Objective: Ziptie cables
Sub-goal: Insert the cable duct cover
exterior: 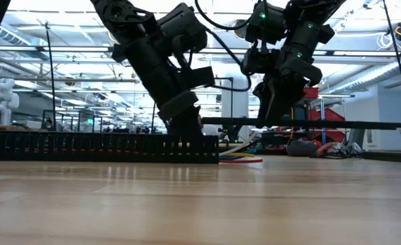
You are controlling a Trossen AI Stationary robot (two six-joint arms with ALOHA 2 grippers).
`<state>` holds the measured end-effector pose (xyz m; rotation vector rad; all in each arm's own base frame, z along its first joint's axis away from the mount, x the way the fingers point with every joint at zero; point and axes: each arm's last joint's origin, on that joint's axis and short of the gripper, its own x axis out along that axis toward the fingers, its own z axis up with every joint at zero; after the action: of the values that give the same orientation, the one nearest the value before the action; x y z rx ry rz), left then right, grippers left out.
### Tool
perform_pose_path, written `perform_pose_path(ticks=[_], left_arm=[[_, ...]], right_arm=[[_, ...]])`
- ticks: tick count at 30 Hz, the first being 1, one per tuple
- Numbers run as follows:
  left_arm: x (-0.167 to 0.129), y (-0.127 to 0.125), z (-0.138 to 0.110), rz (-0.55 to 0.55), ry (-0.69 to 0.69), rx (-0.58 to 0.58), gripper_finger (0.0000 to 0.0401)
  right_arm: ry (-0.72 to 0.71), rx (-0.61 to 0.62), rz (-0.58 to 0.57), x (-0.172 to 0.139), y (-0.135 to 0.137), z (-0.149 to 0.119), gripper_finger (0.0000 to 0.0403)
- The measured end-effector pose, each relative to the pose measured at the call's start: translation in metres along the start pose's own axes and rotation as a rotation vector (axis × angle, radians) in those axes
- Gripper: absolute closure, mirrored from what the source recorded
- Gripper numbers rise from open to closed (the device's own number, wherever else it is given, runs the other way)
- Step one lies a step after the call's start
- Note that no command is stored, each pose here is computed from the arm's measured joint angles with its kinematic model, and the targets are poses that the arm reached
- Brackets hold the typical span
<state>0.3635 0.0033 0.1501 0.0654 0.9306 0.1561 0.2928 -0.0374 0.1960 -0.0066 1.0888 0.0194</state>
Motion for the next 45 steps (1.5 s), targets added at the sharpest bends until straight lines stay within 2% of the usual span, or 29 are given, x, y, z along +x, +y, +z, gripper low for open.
perform_pose_path(ticks=[7, 12, 21, 34, 45], left_arm=[[0.004, 0.000, -0.013, 0.004, 0.037, -0.032, 0.0123], [0.004, 0.001, -0.012, 0.014, 0.024, -0.049, 0.0125], [0.006, 0.001, -0.012, 0.017, 0.015, -0.052, 0.0163], [0.006, 0.001, -0.012, 0.016, 0.016, -0.056, 0.0166], [0.006, 0.000, -0.012, 0.002, 0.018, -0.053, 0.0166]], right_arm=[[-0.024, 0.000, -0.004, 0.001, 0.000, 0.003, 0.0186], [-0.020, 0.005, -0.004, 0.005, -0.001, 0.003, 0.0186], [-0.011, -0.002, -0.038, 0.007, -0.003, 0.002, 0.0186], [0.040, -0.007, -0.039, 0.026, -0.004, 0.000, 0.0186], [0.037, -0.024, -0.040, 0.028, -0.004, 0.000, 0.0186]])
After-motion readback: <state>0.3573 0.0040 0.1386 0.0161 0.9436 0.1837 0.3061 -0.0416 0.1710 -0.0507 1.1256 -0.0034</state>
